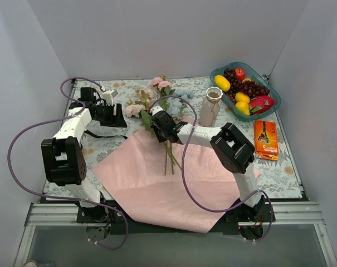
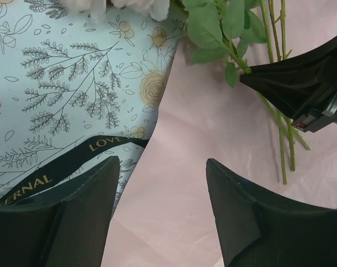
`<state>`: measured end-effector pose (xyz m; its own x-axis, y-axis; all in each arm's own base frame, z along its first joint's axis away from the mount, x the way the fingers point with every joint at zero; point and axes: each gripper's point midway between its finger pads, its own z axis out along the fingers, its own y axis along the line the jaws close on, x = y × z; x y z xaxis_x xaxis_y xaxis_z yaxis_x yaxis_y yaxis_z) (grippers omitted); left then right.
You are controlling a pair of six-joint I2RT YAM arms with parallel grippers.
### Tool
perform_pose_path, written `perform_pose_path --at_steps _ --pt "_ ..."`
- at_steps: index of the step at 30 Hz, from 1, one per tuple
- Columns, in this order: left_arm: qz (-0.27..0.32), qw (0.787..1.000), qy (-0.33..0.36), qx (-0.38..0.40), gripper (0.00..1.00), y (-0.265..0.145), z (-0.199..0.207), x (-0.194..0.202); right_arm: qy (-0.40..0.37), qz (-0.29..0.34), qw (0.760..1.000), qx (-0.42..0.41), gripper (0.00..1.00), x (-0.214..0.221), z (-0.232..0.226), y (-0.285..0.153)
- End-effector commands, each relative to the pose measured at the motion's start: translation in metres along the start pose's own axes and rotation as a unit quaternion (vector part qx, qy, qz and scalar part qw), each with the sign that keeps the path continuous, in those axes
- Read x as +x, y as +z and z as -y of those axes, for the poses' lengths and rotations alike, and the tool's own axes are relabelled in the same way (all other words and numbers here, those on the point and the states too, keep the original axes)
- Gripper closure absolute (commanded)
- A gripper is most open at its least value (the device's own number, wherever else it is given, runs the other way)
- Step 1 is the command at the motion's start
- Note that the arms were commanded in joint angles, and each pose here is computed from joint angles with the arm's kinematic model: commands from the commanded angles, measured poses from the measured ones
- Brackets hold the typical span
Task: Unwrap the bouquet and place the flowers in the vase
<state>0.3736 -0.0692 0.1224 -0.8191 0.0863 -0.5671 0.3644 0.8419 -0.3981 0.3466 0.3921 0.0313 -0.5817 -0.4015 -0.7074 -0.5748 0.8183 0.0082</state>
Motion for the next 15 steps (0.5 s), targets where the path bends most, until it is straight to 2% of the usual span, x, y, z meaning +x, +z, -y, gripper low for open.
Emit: perform_pose_path --at_steps 1,10,15 --pt "0.043 0.999 0.03 0.005 0.37 -0.027 0.017 -0.025 0.015 0.05 0.998 -0.025 0.99 -0.044 -0.009 -0.015" --pt "0.045 0.999 0.026 0.009 0.37 -0.031 0.021 -0.028 0.021 0.148 0.988 -0.044 0.99 -0.117 -0.011 -0.08" --pt "0.044 0.999 0.024 0.01 0.36 -0.031 0.022 -0.026 0.032 0.175 0.982 -0.059 0.99 -0.126 -0.012 -0.103"
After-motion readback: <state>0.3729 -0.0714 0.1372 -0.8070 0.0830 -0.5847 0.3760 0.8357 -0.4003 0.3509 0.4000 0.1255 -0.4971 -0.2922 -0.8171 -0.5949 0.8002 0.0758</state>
